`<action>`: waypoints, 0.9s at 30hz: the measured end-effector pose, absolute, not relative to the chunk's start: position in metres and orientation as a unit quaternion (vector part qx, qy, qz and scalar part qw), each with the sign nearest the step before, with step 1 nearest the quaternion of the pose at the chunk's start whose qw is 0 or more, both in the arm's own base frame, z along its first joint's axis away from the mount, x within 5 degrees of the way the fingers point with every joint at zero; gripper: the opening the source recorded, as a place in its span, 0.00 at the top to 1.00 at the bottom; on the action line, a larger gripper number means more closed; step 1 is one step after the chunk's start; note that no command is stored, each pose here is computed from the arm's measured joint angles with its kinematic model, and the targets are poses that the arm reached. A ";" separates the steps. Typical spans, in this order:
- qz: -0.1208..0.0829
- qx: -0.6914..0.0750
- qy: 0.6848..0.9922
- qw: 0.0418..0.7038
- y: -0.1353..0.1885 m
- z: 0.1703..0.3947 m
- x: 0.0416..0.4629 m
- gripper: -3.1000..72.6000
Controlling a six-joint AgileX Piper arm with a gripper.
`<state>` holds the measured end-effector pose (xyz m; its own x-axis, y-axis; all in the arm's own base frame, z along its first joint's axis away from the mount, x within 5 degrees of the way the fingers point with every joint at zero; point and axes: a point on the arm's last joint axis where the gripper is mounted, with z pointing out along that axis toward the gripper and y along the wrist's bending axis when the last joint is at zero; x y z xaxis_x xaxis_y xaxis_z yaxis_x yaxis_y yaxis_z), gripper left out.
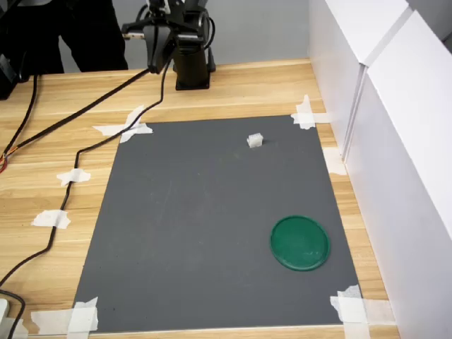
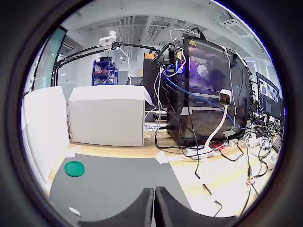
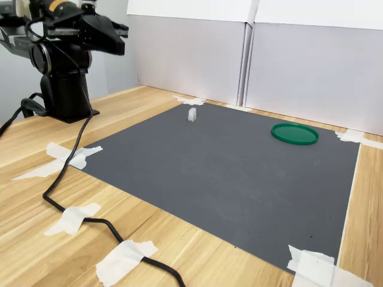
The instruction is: Grasp a white terminal and put it on the green lid.
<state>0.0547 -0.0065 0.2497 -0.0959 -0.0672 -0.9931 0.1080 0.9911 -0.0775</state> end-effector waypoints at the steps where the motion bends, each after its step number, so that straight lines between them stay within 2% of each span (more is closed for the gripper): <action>1: -0.068 0.012 0.745 0.663 -0.007 0.262 0.057 0.98; 5: -0.069 0.012 0.802 0.593 -0.010 0.305 0.073 0.98; 8: -0.064 0.014 0.853 0.518 -0.012 0.328 0.092 0.98; 12: -0.047 -0.018 0.917 0.395 -0.013 0.336 0.126 0.98; 15: -0.026 -0.055 0.947 0.316 -0.011 0.339 0.145 0.97; 17: -0.011 -0.068 0.958 0.277 -0.010 0.340 0.154 0.93; 19: 0.006 -0.079 0.968 0.240 -0.009 0.339 0.162 0.86; 21: 0.023 -0.086 0.971 0.220 -0.007 0.339 0.168 0.75; 27: 0.050 -0.105 0.973 0.198 0.002 0.333 0.180 0.28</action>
